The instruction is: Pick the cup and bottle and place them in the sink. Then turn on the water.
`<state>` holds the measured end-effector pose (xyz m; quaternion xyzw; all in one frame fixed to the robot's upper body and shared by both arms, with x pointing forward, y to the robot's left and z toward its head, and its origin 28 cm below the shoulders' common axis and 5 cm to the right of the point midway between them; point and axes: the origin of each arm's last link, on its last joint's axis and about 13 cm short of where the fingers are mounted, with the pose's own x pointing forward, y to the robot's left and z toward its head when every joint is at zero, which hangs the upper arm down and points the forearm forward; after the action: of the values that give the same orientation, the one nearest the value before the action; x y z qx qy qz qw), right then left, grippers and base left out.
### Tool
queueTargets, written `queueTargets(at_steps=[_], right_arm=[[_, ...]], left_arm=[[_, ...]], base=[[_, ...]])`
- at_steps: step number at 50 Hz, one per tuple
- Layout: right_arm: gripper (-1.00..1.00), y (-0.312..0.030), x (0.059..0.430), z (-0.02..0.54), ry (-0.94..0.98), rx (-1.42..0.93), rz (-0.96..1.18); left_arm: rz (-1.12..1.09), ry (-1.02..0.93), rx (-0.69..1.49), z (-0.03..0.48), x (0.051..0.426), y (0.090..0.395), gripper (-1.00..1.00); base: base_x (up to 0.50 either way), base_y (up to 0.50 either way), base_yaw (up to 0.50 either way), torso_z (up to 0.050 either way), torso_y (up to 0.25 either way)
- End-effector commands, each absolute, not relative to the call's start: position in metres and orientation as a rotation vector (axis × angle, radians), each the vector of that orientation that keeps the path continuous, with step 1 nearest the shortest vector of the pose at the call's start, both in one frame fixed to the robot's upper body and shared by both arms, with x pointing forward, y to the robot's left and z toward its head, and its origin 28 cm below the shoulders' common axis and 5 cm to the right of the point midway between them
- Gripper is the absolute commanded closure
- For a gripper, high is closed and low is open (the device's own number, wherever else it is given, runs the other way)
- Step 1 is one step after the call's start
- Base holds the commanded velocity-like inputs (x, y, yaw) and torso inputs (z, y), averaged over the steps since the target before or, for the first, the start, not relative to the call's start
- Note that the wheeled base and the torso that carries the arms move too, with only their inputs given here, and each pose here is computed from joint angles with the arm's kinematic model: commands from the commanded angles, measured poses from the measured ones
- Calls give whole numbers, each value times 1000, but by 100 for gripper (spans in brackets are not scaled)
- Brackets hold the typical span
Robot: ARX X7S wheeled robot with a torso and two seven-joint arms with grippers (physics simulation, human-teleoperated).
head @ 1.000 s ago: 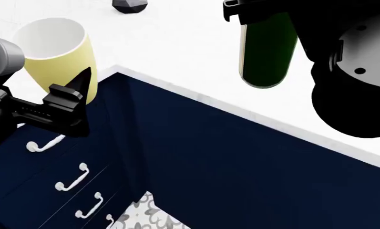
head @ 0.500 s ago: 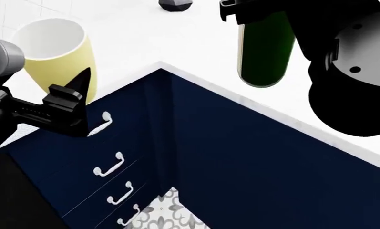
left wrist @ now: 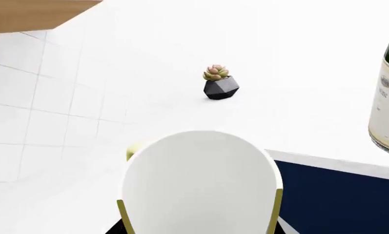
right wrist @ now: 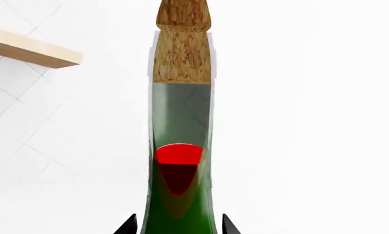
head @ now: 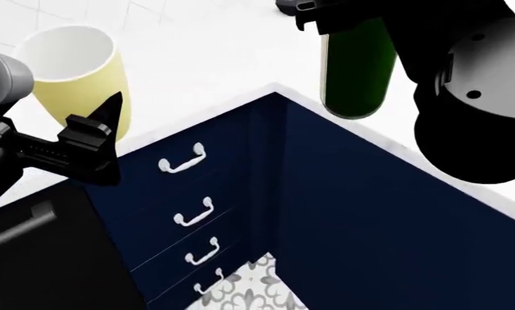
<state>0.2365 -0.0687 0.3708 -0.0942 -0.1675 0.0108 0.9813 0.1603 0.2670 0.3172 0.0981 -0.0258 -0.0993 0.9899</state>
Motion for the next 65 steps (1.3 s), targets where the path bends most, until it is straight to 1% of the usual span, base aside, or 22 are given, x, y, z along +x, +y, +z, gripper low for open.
queueTargets(at_steps=[1, 49, 65], right_arm=[[100, -70, 237, 372, -358, -193, 0], [100, -67, 237, 373, -358, -208, 15], [100, -65, 238, 372, -354, -209, 32]], left_arm=[[-186, -62, 181, 318, 159, 267, 100], [-184, -65, 178, 319, 155, 267, 100], [-190, -62, 188, 318, 159, 267, 100]], base=[[0, 0, 500, 0, 0], [0, 0, 500, 0, 1], [0, 0, 500, 0, 1]])
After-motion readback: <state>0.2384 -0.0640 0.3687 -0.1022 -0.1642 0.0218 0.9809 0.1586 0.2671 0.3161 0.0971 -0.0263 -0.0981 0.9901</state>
